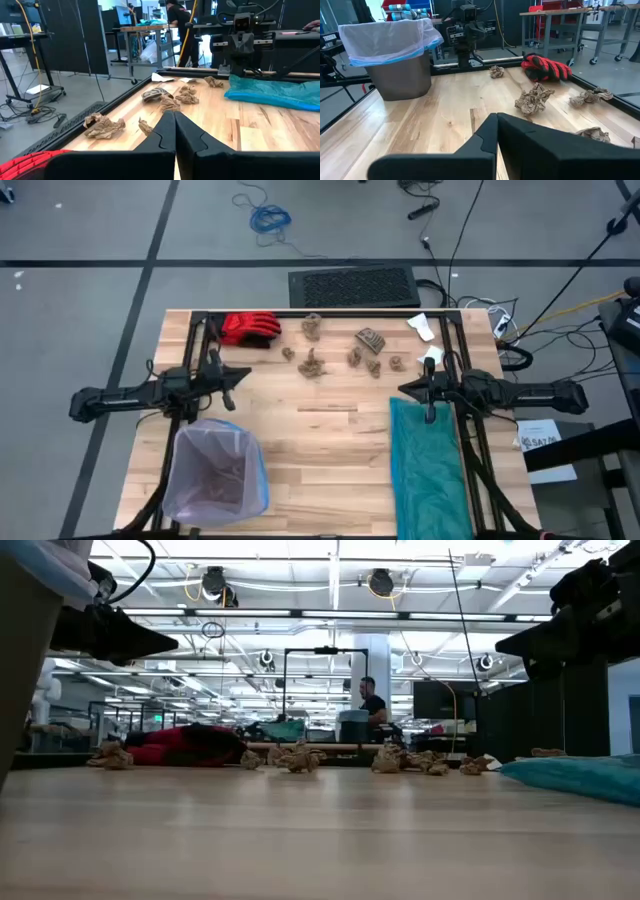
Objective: Place trash/remove bag and relplace
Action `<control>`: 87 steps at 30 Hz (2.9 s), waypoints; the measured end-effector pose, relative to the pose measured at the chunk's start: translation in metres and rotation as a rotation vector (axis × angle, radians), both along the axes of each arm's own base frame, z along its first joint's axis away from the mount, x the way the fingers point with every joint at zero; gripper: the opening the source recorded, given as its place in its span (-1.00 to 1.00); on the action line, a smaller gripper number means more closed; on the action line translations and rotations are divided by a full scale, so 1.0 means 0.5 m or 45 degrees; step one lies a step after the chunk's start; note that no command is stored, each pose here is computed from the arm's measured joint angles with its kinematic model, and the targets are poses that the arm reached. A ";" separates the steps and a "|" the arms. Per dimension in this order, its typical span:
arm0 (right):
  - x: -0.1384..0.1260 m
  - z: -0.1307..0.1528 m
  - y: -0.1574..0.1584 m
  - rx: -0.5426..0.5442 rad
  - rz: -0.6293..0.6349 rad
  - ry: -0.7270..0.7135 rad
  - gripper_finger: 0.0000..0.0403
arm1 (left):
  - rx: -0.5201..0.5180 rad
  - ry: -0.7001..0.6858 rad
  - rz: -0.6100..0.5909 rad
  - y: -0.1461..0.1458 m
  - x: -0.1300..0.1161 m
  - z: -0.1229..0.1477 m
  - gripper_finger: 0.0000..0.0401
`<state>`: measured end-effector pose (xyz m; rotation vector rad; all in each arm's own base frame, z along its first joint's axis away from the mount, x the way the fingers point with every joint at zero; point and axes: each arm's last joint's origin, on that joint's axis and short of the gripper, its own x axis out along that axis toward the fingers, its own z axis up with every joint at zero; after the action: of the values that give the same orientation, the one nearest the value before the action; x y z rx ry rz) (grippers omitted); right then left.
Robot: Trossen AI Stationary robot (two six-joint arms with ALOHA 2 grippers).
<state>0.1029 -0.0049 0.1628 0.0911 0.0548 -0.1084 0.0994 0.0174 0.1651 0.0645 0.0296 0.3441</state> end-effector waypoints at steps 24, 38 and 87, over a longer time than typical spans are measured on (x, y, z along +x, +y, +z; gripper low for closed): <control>0.000 0.000 0.000 0.000 0.000 0.000 -1.00 | 0.000 0.001 0.000 0.000 0.000 0.000 -1.00; 0.000 0.000 0.000 0.000 0.000 0.001 -1.00 | 0.000 0.000 0.000 0.000 0.000 0.000 -1.00; 0.146 0.293 -0.013 -0.022 -0.191 -0.014 -1.00 | -0.001 0.000 0.000 0.000 0.000 0.000 -1.00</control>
<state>0.1759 -0.0114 0.3093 0.0781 0.0362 -0.2579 0.0994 0.0174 0.1651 0.0642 0.0299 0.3440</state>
